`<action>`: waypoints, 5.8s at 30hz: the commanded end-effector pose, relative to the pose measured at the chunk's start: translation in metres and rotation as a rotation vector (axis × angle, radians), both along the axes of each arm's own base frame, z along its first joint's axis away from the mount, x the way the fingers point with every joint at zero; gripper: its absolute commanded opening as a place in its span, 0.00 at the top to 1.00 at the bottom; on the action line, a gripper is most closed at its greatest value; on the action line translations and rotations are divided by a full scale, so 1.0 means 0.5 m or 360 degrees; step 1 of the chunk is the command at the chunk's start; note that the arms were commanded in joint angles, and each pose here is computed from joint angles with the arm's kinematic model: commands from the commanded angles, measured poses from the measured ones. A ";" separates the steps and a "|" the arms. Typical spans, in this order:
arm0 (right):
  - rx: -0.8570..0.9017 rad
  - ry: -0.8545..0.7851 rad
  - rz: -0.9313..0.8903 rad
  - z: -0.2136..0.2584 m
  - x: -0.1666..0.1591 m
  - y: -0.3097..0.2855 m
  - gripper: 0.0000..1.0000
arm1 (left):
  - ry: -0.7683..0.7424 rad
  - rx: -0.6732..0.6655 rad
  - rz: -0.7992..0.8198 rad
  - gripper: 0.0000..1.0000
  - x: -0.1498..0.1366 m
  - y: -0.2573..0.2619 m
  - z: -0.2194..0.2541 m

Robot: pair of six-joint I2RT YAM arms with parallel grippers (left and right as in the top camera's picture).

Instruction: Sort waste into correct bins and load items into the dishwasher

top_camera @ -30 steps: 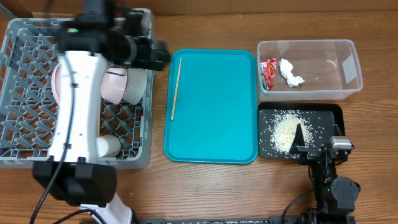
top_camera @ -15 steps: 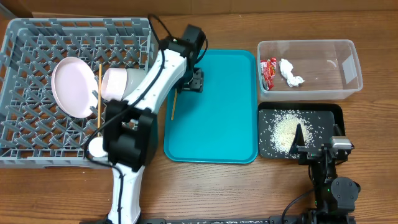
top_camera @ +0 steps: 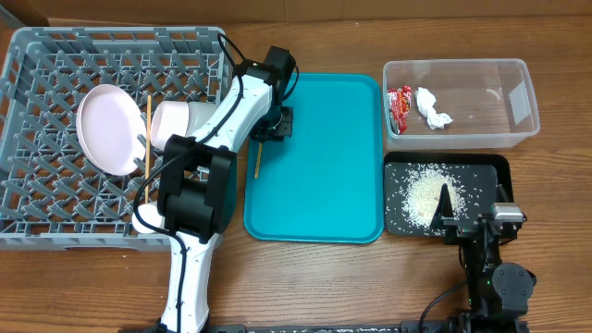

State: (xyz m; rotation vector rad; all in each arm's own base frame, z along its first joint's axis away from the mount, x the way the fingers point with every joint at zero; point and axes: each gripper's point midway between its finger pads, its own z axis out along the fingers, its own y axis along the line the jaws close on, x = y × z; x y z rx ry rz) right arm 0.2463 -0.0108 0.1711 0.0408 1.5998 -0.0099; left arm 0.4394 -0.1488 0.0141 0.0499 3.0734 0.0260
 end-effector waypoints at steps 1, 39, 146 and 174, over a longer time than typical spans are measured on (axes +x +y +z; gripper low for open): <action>-0.0003 -0.0014 -0.0003 -0.001 0.000 -0.001 0.00 | 0.0063 0.0003 -0.0054 0.73 -0.019 -0.007 -0.019; -0.0003 -0.0014 -0.0003 -0.001 0.000 -0.001 0.00 | -0.0081 0.0041 -0.0016 0.96 -0.012 0.020 0.126; -0.0003 -0.0014 -0.0003 -0.001 0.000 -0.001 0.00 | -0.2329 -0.0239 -0.0357 0.00 -0.491 0.218 0.498; -0.0003 -0.0014 -0.0003 -0.001 0.000 -0.001 0.00 | -0.2286 -0.0296 -0.0397 0.00 -0.399 0.194 0.292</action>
